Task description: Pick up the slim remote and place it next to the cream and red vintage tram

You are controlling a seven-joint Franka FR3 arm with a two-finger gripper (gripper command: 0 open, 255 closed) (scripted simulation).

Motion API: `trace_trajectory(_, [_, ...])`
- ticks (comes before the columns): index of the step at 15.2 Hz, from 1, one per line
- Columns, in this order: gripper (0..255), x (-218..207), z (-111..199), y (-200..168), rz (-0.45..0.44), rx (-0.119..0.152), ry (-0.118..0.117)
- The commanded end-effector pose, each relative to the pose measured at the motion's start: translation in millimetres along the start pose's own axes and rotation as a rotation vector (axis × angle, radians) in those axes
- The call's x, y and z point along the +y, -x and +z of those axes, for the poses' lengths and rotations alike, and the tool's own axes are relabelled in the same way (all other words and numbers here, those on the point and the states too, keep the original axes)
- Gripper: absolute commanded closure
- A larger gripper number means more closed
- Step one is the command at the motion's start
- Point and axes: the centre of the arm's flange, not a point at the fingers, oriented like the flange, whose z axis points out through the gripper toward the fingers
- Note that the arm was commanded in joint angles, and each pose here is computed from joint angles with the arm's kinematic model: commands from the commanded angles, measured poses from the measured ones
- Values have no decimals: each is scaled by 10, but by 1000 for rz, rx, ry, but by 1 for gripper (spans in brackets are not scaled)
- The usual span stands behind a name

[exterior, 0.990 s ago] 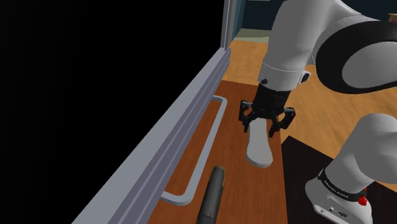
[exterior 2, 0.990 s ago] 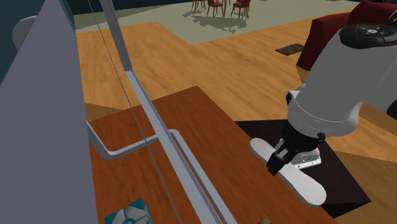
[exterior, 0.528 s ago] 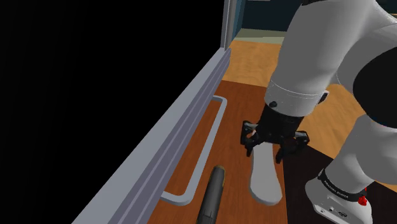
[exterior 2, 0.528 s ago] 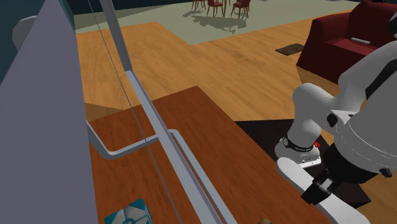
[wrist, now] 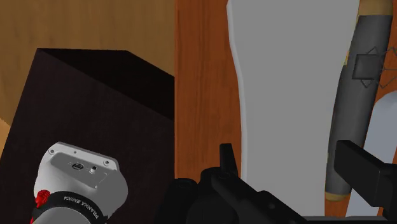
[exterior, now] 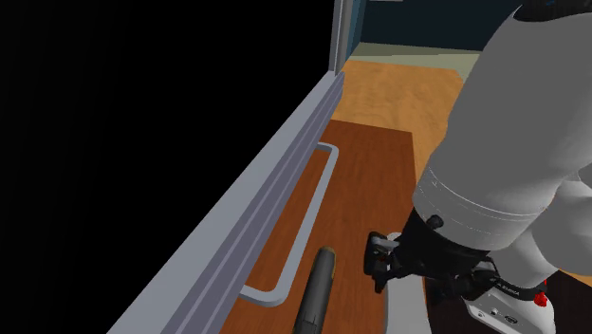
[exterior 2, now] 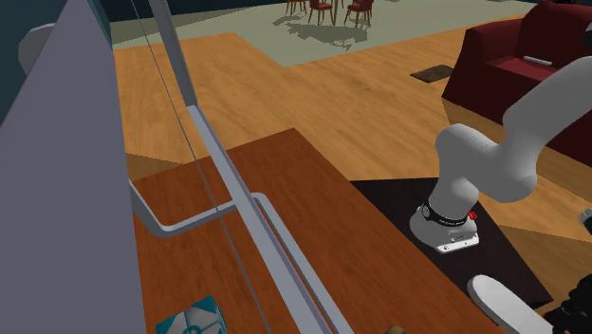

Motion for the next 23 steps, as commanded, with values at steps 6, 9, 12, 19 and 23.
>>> trace_trajectory(6, [255, 134, 54, 863, 1, 0, 0])
trace_trajectory(9, [255, 137, 213, 862, 1, 0, 0])
trace_trajectory(12, [255, 140, 371, 861, 1, 0, 0])
trace_trajectory(19, [255, 146, 741, 858, 1, 0, 0])
trace_trajectory(23, [255, 150, 952, 856, 1, 0, 0])
